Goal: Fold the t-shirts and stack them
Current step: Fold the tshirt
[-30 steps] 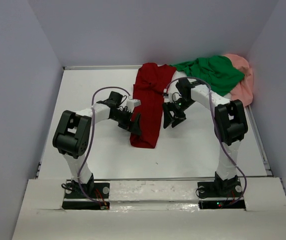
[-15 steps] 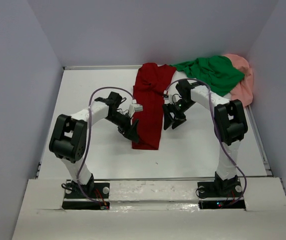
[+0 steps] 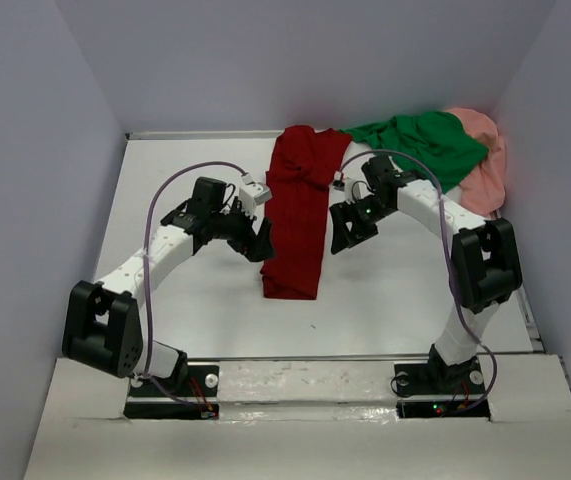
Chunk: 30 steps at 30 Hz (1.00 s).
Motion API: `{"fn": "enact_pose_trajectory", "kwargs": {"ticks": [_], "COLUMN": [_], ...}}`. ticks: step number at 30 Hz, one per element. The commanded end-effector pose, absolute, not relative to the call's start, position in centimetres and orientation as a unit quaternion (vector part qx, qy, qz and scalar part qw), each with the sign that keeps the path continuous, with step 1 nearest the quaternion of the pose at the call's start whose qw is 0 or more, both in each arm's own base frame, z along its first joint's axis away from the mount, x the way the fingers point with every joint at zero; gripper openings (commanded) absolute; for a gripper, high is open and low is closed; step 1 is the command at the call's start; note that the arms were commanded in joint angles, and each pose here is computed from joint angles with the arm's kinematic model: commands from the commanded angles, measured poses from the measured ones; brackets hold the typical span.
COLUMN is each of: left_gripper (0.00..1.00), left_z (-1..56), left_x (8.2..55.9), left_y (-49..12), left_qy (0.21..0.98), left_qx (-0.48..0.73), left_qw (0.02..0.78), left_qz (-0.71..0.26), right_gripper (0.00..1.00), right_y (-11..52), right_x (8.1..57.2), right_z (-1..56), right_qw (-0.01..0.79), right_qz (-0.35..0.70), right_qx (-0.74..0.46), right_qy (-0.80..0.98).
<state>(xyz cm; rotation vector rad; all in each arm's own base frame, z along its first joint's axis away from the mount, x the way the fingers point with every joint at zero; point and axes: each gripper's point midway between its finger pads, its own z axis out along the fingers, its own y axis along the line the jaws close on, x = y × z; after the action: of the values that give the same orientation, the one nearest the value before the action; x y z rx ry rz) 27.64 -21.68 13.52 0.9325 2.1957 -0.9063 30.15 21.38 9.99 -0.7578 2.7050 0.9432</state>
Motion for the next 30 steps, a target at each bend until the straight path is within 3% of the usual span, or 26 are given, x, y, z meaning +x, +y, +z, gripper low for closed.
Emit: {"fn": "enact_pose_trajectory", "kwargs": {"ticks": [1, 8, 15, 22, 30], "left_gripper": [0.95, 0.97, 0.97, 0.97, 0.96], "left_z": [16.6, 16.1, 14.6, 13.0, 10.0], "left_x": [31.0, 29.8, 30.3, 31.8, 32.5], "left_y": [-20.9, -20.7, -19.6, -17.6, -17.1], "left_qy": [0.819, 0.811, 0.823, 0.851, 0.875], "left_qx": [0.294, 0.299, 0.285, 0.241, 0.223], "left_qw": [0.393, 0.402, 0.391, 0.389, 0.353], "left_qz": [-0.296, -0.302, -0.298, -0.258, -0.245], "right_gripper": [0.76, 0.76, 0.76, 0.75, 0.74], "right_y": [22.2, 23.2, 24.9, 23.9, 26.0], "right_x": [31.8, 30.6, 27.8, 29.6, 28.1], "right_z": [12.8, 14.4, 14.3, 11.7, 8.1], "right_qw": [0.183, 0.214, 0.135, 0.142, 0.103], "right_qz": [0.335, 0.38, 0.472, 0.414, 0.375], "right_qx": [-0.287, -0.298, -0.297, -0.274, -0.294], "right_qy": [0.879, 0.849, 0.819, 0.857, 0.873]}}
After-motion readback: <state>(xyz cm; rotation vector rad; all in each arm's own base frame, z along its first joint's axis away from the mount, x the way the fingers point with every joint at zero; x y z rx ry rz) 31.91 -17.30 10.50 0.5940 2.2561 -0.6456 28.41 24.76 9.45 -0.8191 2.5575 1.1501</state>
